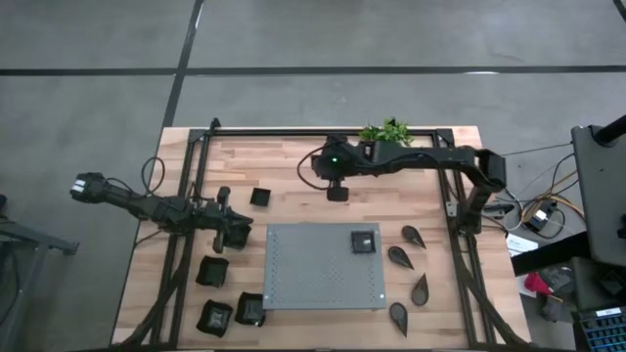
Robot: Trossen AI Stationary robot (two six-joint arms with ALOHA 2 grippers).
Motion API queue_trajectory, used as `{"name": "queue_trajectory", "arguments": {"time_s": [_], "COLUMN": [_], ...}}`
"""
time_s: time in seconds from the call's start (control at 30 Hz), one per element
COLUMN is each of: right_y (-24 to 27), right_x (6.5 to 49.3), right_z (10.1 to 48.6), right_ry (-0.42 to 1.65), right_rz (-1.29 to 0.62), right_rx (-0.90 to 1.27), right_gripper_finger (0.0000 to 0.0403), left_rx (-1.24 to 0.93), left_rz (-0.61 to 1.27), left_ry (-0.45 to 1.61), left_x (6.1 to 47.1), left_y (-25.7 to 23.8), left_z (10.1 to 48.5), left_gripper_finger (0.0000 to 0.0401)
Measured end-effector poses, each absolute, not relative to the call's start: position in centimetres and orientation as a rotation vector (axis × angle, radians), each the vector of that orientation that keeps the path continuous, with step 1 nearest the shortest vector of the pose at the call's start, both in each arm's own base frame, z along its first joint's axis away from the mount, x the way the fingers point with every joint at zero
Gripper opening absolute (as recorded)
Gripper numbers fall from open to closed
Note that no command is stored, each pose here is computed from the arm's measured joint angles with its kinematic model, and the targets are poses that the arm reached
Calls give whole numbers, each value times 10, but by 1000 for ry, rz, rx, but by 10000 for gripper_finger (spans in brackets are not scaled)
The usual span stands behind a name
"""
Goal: Pick & Place Mini shaped plates
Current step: Stack the square plate on top of the square plate on the shelf
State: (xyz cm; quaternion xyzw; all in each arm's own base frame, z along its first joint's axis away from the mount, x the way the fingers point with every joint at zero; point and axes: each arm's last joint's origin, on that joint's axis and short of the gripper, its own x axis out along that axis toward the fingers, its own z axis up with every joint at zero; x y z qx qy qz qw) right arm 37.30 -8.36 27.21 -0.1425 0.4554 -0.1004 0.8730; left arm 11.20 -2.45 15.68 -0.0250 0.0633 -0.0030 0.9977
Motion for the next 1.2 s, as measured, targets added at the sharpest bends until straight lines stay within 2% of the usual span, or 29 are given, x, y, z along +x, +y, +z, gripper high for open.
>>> {"name": "queue_trajectory", "arguments": {"time_s": [0.3, 0.47, 0.67, 0.87, 1.2], "right_y": [-40, -1, 42, 81, 118], "right_x": [339, 324, 305, 291, 273], "right_z": [309, 323, 331, 331, 329], "right_ry": [964, 957, 961, 976, 977], "right_rz": [-193, -223, -234, -145, -141], "right_rx": [-184, -231, -220, -245, -204], "right_gripper_finger": [8, 8, 8, 8, 8], "left_rx": [-50, -50, -50, -50, -50], "left_rz": [-6, -6, -6, -6, -6], "left_ry": [127, 126, 127, 126, 126], "left_x": [112, 112, 112, 112, 112], "left_y": [-24, -25, -24, -24, -25], "left_z": [157, 157, 157, 157, 157], "left_gripper_finger": [0, 0, 0, 0, 0]}}
